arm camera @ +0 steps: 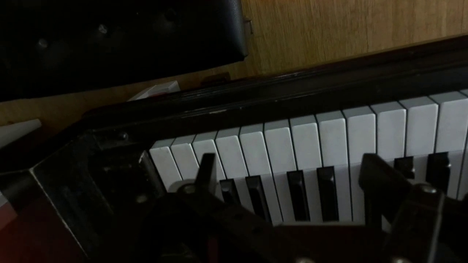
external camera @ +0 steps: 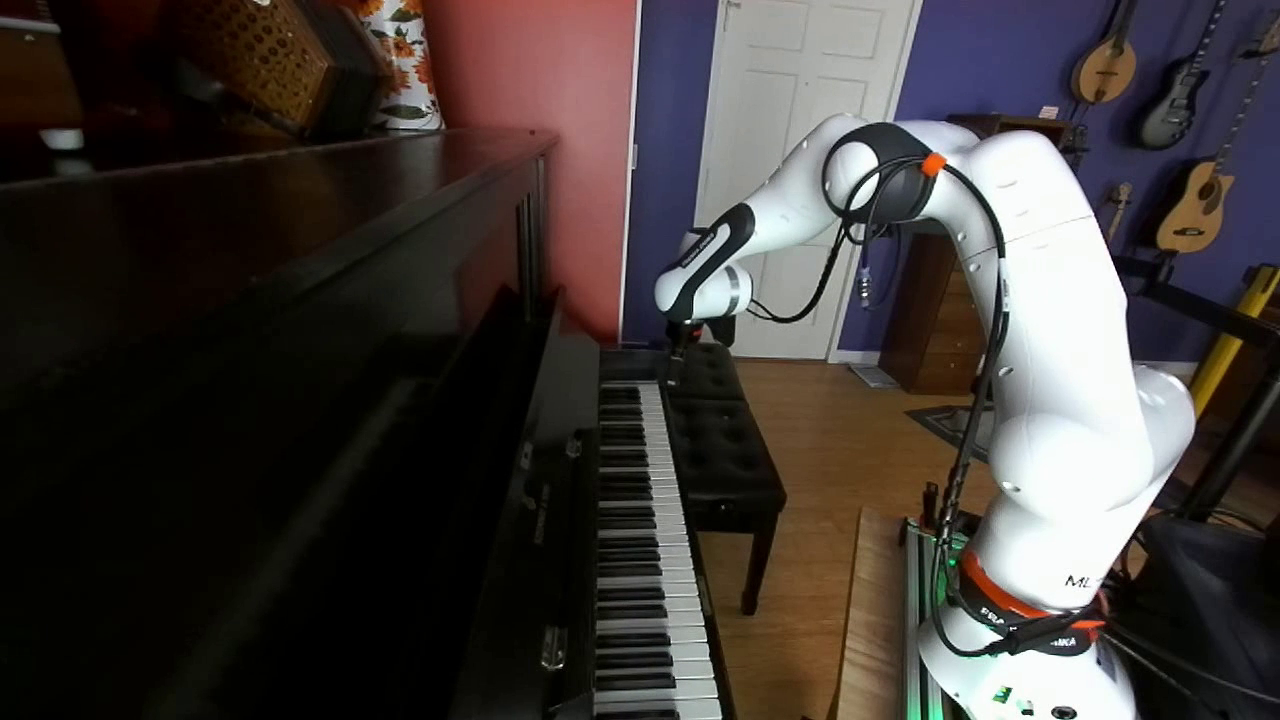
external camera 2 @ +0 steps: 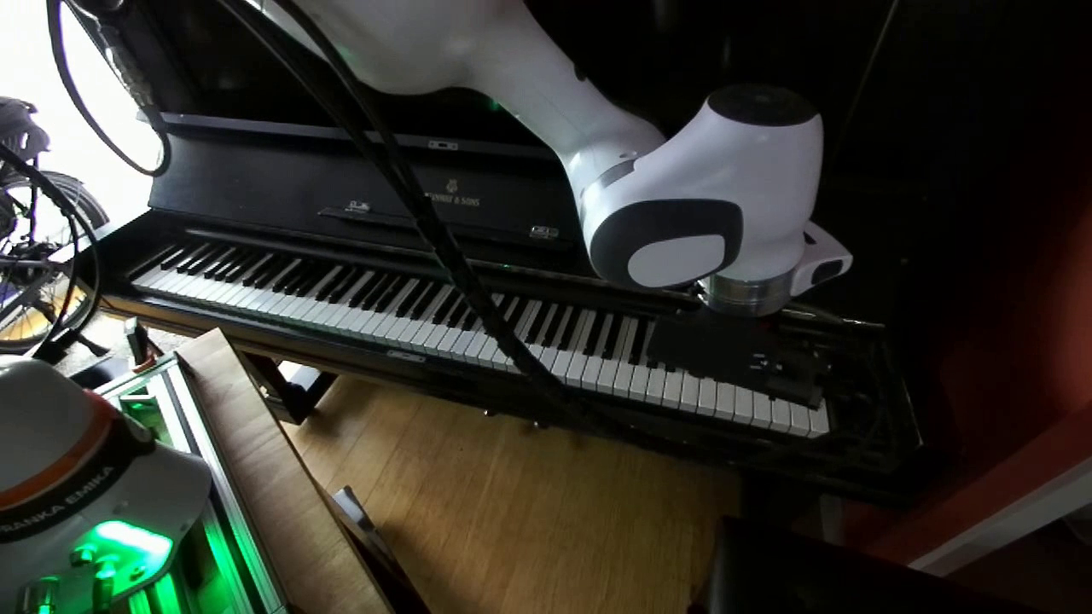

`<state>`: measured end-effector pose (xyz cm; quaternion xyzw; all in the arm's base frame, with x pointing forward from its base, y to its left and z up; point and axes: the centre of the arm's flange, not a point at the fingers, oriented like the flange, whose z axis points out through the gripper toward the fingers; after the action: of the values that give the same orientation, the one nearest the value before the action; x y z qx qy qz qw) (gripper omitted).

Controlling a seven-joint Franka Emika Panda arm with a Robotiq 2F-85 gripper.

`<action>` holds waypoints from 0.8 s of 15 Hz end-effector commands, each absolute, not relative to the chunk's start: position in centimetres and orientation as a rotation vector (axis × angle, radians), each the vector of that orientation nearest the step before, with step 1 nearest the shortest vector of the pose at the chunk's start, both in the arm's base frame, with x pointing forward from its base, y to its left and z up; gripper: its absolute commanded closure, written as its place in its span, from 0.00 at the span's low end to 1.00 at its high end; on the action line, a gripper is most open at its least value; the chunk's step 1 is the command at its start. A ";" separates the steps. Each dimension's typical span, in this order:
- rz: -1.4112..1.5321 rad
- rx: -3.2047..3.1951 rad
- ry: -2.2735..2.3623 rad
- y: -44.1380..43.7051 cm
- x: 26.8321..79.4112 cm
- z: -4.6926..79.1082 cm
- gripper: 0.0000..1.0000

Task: Press a key on the right side of the piano

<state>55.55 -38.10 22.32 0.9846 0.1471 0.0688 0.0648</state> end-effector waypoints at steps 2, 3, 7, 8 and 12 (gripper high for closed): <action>0.209 2.970 0.444 -38.2 55.6 22.3 0.00; 0.210 2.970 0.444 -38.3 55.6 22.4 0.00; 0.163 3.014 0.375 -39.2 56.6 20.6 0.00; 0.153 3.027 0.372 -39.3 56.8 20.3 0.25; 0.093 3.052 0.392 -39.6 57.5 19.0 0.51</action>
<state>56.24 -38.55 20.24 0.9893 0.1315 0.0456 0.0446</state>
